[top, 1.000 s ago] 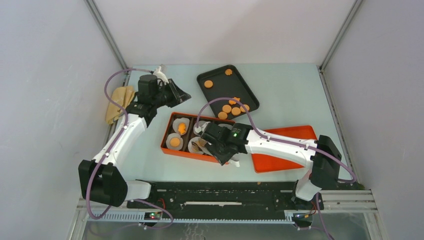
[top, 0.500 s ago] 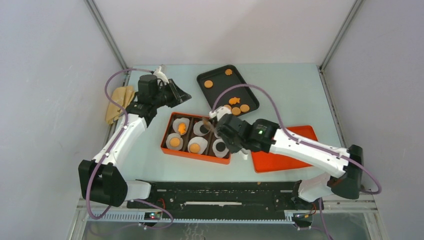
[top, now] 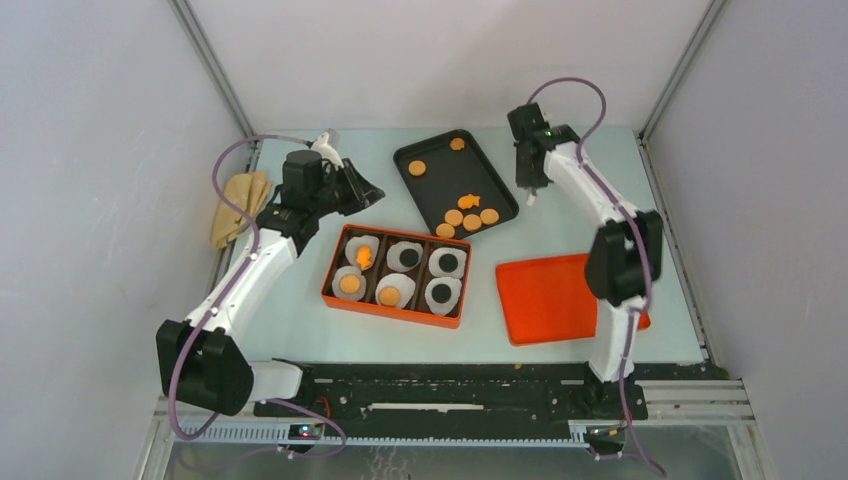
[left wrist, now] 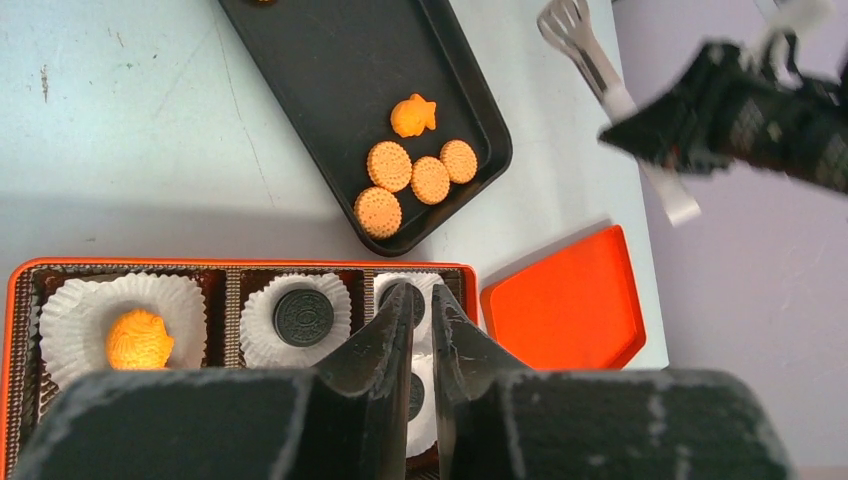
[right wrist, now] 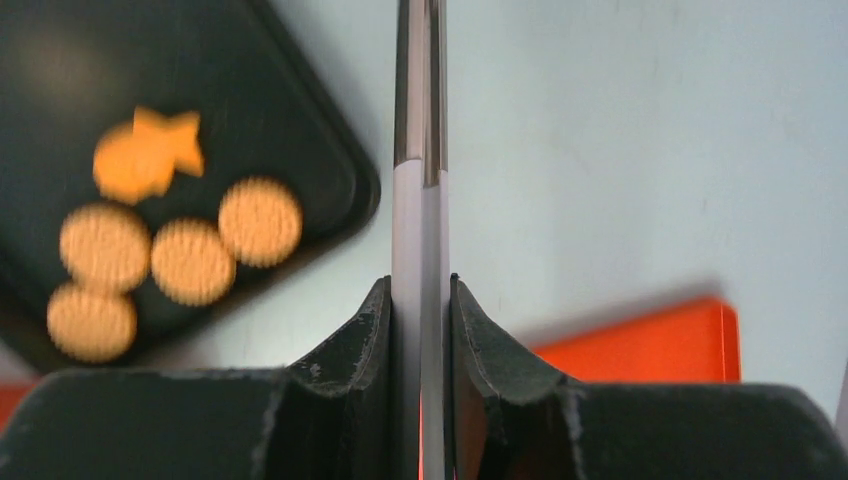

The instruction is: Pack the cookies

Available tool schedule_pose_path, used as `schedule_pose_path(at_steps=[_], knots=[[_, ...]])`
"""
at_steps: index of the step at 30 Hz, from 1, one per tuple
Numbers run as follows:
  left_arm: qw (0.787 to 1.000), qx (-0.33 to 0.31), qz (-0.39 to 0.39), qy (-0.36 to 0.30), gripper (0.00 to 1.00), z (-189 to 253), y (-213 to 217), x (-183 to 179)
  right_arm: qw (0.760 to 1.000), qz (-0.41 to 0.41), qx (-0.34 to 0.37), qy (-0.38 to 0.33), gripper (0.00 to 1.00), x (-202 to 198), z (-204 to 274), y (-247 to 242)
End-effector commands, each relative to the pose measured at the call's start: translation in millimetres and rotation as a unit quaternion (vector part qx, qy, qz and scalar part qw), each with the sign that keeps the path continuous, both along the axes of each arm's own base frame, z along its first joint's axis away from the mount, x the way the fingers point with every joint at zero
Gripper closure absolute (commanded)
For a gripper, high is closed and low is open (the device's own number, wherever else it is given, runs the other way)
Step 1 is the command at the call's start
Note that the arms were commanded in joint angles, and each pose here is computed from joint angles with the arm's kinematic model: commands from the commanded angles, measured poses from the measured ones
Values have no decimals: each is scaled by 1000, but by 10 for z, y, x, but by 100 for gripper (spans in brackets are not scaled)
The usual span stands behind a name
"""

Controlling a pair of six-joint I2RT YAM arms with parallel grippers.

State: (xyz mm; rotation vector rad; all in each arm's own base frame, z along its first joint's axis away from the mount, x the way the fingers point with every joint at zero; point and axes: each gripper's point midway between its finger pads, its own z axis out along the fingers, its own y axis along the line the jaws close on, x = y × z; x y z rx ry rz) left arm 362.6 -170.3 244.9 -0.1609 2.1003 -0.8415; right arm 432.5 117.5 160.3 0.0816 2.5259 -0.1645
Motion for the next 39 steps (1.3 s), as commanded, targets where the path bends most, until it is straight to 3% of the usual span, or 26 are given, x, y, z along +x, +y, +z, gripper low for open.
schedule_pose_path(at_steps=[1, 6, 11, 15, 20, 24, 30, 34, 39], knots=[[1000, 14, 2, -13, 84, -30, 18, -9, 999, 12, -43, 14, 100, 603, -147, -136], [1000, 14, -3, 0, 85, -131, -16, 44, 996, 33, -53, 62, 100, 927, -728, -206], [1000, 15, -3, 5, 85, -167, -27, 74, 989, 2, -38, 146, 97, 695, -1167, -439], [1000, 10, -5, 6, 85, -172, -65, 99, 983, -53, -14, 175, 78, 471, -1266, -673], [1000, 8, -16, 9, 85, -184, -145, 87, 982, -67, 3, 178, 39, 422, -1227, -774], [1000, 6, -24, 10, 85, -174, -191, 62, 984, -70, 13, 164, 37, 436, -1138, -755], [1000, 8, -27, 0, 84, -112, -201, 33, 995, -77, 19, 63, 39, 298, -522, -688], [999, 9, -42, -6, 83, -94, -267, 0, 994, -85, 20, 59, 41, -68, -403, -789], [998, 5, -65, -3, 82, -136, -436, -31, 982, -152, -31, 107, 42, -546, -619, -1329]])
